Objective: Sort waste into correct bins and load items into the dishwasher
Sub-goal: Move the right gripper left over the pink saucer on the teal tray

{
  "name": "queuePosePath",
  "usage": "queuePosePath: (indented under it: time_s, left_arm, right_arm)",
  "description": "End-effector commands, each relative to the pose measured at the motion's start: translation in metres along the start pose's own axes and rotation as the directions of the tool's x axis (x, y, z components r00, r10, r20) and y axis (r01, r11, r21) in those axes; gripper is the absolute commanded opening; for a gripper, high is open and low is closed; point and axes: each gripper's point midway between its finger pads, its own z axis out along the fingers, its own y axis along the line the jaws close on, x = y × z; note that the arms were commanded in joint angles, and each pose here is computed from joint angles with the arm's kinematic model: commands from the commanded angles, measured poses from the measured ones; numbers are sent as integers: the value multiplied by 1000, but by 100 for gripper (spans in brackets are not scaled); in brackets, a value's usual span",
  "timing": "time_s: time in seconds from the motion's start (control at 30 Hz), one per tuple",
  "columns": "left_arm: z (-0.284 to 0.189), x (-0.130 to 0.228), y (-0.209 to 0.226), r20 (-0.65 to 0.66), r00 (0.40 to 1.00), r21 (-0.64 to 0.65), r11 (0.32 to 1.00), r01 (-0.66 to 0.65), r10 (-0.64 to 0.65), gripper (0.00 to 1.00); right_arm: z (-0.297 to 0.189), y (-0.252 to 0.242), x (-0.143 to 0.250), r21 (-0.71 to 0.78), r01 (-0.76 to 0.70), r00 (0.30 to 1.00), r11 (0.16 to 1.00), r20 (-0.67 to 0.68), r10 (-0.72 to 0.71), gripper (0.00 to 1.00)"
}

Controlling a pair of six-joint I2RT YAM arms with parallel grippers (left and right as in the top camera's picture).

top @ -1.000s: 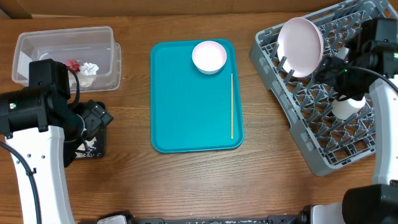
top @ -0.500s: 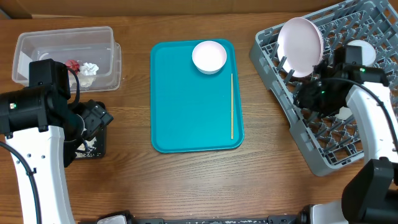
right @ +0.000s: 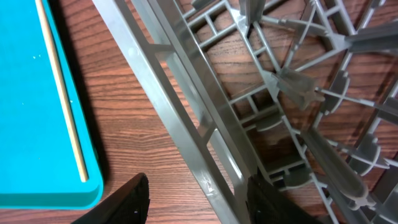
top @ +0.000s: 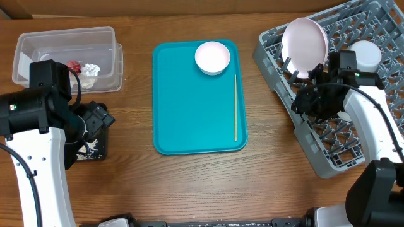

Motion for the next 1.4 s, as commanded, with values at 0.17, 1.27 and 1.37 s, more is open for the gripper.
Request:
queuePosePath:
  time_s: [0.17,1.27,1.37]
  left_arm:
    - [1,-2,2,6,1000,-17,1000,5,-5,100]
    - [1,-2,2,6,1000,-17,1000,5,-5,100]
    - [1,-2,2,6,1000,-17,1000,5,-5,100]
  right_arm:
    - [1,1,3,-1,-10,1000,1000,-11,10,49]
    - [11,36,2,-219,-223,975,950,-40,219,25]
    - [9,45,-4,-267,-243,970,932,-37,242,21]
